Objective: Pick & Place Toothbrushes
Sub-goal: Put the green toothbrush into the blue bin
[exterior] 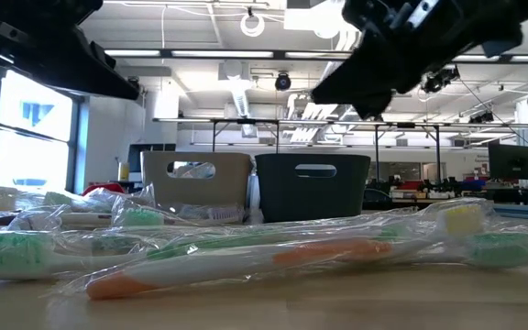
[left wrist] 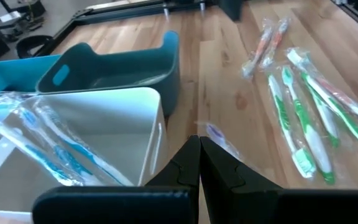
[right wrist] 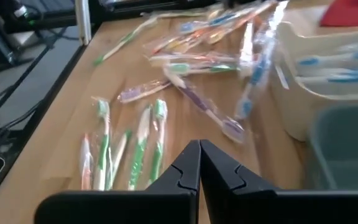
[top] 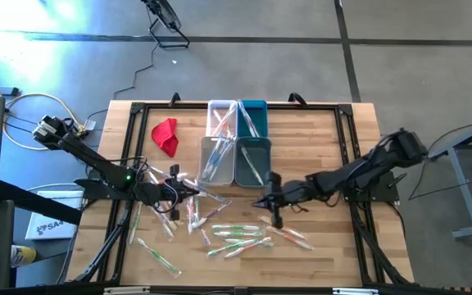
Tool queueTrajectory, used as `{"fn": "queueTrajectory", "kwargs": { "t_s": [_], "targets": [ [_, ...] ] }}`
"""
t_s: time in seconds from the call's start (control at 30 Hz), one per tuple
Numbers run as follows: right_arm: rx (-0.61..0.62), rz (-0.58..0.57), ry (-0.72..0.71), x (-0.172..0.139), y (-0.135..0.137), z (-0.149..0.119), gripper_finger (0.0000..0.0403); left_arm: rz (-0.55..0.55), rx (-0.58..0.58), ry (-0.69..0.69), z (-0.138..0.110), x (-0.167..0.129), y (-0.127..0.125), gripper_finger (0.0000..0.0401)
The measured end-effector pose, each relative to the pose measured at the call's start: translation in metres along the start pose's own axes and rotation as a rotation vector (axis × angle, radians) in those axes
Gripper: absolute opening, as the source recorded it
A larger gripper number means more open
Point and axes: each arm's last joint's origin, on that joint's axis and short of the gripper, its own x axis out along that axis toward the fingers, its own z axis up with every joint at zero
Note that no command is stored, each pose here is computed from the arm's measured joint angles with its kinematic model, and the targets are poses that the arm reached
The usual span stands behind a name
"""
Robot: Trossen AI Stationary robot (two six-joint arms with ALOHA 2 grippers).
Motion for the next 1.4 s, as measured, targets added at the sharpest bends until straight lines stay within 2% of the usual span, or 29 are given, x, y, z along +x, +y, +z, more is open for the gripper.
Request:
{"fn": "queueTrajectory", "kwargs": {
  "t_s": [0.27, 0.47, 0.63, 0.83, 0.93, 1.17, 1.4],
  "targets": [
    [-0.053, 0.045, 0.066, 0.048, 0.013, 0.011, 0.0002, 0.013, -0.001, -0.002, 0.000, 0.000, 0.000, 0.0003],
    [-0.076, 0.057, 0.124, 0.075, 0.025, 0.008, 0.0002, 0.014, -0.002, -0.004, 0.000, 0.000, 0.000, 0.0003],
    [-0.119, 0.043, 0.164, 0.086, 0.032, -0.001, 0.0002, 0.013, -0.003, -0.005, 0.000, 0.000, 0.000, 0.0003],
    [-0.133, -0.029, 0.206, 0.089, 0.030, -0.011, 0.0006, 0.013, -0.015, -0.007, 0.001, 0.000, 0.000, 0.0003],
    [-0.130, -0.031, 0.206, 0.089, 0.030, -0.011, 0.0026, 0.013, -0.020, -0.007, 0.001, 0.000, 0.000, 0.0003],
    [-0.127, -0.019, 0.261, 0.088, 0.029, -0.016, 0.0102, 0.012, -0.022, -0.006, 0.000, 0.000, 0.000, 0.0003],
    [-0.079, 0.012, 0.268, 0.087, 0.031, -0.016, 0.0117, 0.011, -0.022, -0.005, 0.000, 0.000, 0.000, 0.0003]
  ]
}}
